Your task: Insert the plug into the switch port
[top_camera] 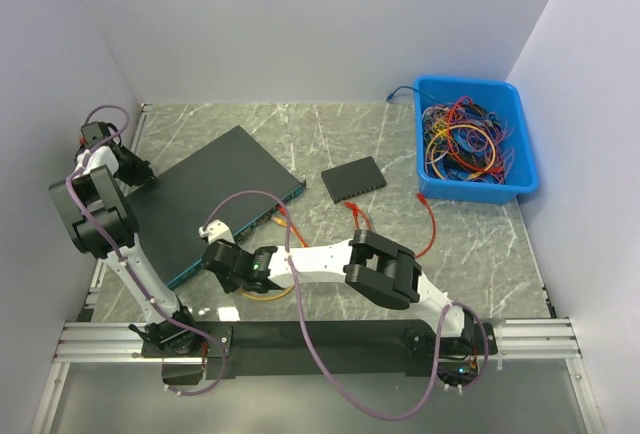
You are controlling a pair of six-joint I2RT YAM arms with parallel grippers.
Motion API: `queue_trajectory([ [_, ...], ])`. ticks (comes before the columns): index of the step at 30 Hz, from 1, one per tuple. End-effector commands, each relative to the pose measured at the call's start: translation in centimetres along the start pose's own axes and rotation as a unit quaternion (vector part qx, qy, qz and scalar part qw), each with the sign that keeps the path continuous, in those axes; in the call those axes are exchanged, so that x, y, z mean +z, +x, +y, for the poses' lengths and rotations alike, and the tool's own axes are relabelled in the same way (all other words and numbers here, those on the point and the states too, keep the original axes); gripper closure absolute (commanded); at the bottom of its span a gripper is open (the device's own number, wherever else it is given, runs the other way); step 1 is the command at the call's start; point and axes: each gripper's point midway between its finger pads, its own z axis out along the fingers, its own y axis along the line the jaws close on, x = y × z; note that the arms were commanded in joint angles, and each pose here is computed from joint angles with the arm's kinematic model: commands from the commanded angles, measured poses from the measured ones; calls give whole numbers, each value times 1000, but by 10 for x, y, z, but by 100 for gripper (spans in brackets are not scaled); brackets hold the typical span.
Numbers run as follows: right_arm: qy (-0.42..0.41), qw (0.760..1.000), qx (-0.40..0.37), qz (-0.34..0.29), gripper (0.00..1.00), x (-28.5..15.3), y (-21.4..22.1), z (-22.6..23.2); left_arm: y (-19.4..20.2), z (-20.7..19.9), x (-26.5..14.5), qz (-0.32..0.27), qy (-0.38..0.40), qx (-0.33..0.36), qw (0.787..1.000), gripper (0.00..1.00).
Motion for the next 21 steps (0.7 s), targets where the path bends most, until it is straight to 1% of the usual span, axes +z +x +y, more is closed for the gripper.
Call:
queue_trajectory([
  [1,-9,999,17,-43,100,10,-32,10,66,21,5,118,-28,-19,992,84],
  [3,-5,999,20,-49,100,10,-36,8,71,21,6,123,-31,-12,992,92],
  [4,-8,998,22,-52,100,9,-39,11,73,21,7,127,-33,-10,991,99],
  [7,-6,999,23,-47,100,15,-42,13,83,21,11,139,-40,0,989,100],
  [10,-14,998,31,-58,100,17,-59,20,89,21,14,146,-44,5,988,100],
  [11,-8,998,31,-50,100,24,-55,16,91,21,14,148,-44,7,988,99],
  [12,-16,998,38,-57,100,24,-67,21,92,20,14,148,-44,9,988,99],
  [13,-17,997,43,-57,100,26,-71,22,93,21,14,149,-45,9,988,100],
  [14,-8,998,47,-49,100,32,-69,14,94,21,14,150,-45,11,988,100],
  [21,-8,993,78,-86,100,30,-115,2,100,15,14,156,-41,22,987,100],
])
